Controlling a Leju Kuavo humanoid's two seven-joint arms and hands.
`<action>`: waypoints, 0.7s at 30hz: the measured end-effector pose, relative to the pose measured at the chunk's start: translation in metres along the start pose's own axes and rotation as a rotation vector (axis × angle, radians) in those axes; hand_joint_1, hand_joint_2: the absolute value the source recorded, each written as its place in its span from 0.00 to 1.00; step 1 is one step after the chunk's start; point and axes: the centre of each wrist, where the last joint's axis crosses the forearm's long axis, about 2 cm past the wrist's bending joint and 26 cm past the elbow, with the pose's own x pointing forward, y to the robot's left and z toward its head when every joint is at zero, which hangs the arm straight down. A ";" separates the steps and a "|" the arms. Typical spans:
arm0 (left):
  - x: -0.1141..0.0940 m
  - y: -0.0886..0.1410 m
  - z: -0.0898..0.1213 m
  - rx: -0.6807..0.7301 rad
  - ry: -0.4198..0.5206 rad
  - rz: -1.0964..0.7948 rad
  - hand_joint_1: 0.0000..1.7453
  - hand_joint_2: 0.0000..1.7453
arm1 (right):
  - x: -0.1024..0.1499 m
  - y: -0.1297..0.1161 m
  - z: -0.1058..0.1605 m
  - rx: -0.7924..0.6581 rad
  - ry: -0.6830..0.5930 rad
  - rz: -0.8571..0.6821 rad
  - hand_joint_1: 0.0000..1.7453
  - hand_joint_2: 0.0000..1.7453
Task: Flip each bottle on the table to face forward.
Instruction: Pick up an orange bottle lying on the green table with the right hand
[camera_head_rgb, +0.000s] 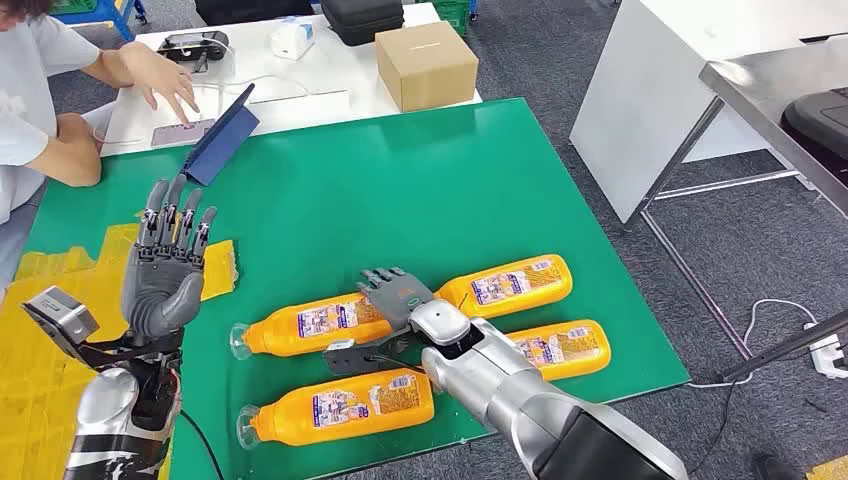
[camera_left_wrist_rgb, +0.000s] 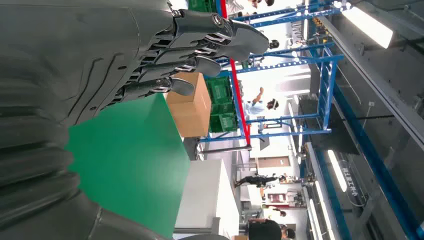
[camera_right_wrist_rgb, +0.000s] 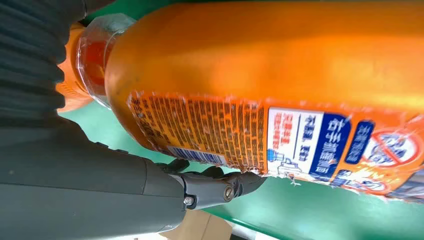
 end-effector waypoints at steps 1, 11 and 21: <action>0.000 0.000 0.000 -0.001 -0.001 0.000 0.00 1.00 | 0.000 0.000 0.000 0.002 0.000 0.000 0.00 1.00; -0.005 -0.007 -0.011 -0.031 -0.013 0.032 0.00 1.00 | -0.003 -0.001 -0.002 0.141 0.009 0.046 0.00 1.00; -0.007 -0.014 -0.018 -0.050 -0.021 0.052 0.00 1.00 | -0.005 -0.003 -0.003 0.162 0.020 0.078 0.00 1.00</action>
